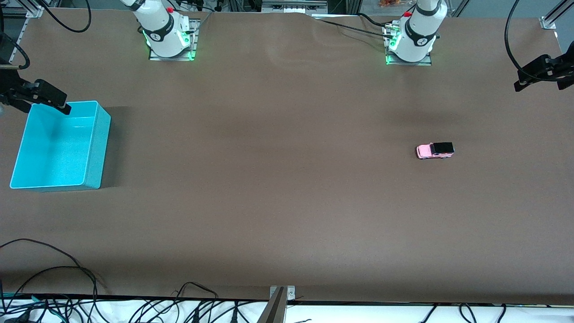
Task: Wind and store pink jeep toy
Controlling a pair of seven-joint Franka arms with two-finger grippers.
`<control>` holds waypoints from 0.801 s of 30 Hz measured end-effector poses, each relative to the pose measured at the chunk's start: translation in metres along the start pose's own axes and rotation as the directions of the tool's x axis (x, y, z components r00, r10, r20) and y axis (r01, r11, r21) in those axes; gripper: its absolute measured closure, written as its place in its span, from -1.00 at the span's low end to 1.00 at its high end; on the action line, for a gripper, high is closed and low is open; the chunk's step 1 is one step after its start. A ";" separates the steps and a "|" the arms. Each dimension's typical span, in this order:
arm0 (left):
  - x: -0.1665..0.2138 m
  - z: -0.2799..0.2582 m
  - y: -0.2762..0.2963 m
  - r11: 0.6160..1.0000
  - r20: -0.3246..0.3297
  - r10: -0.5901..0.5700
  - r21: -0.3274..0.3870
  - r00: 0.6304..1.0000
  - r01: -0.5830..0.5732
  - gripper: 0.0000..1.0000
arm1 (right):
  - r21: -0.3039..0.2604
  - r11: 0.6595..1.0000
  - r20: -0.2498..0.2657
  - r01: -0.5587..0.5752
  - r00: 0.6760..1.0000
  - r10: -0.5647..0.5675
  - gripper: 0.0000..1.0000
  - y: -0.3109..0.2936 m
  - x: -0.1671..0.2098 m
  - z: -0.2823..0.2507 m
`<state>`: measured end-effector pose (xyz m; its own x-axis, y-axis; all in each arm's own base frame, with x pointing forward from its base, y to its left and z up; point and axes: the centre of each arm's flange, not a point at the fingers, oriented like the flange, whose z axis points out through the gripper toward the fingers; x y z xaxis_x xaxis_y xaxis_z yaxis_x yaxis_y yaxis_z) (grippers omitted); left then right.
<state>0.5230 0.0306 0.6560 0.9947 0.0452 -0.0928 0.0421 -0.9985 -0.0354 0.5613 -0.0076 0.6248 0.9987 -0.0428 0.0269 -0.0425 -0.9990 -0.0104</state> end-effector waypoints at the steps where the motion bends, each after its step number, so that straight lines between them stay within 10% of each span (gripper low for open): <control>1: 0.000 0.000 0.001 1.000 0.000 0.001 0.000 1.000 -0.001 -1.00 | 0.000 1.000 0.000 0.000 1.000 0.000 -1.00 0.000 0.000 0.000; 24: -0.004 -0.002 0.010 1.000 0.008 0.014 0.005 1.000 -0.014 -1.00 | 0.000 1.000 0.000 0.001 1.000 -0.001 -1.00 0.000 0.000 0.000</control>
<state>0.5194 0.0206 0.6585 0.9944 0.0313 -0.1010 0.0274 -0.9988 -0.0394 0.5613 -0.0075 0.6249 0.9987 -0.0421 0.0272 -0.0418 -0.9991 -0.0104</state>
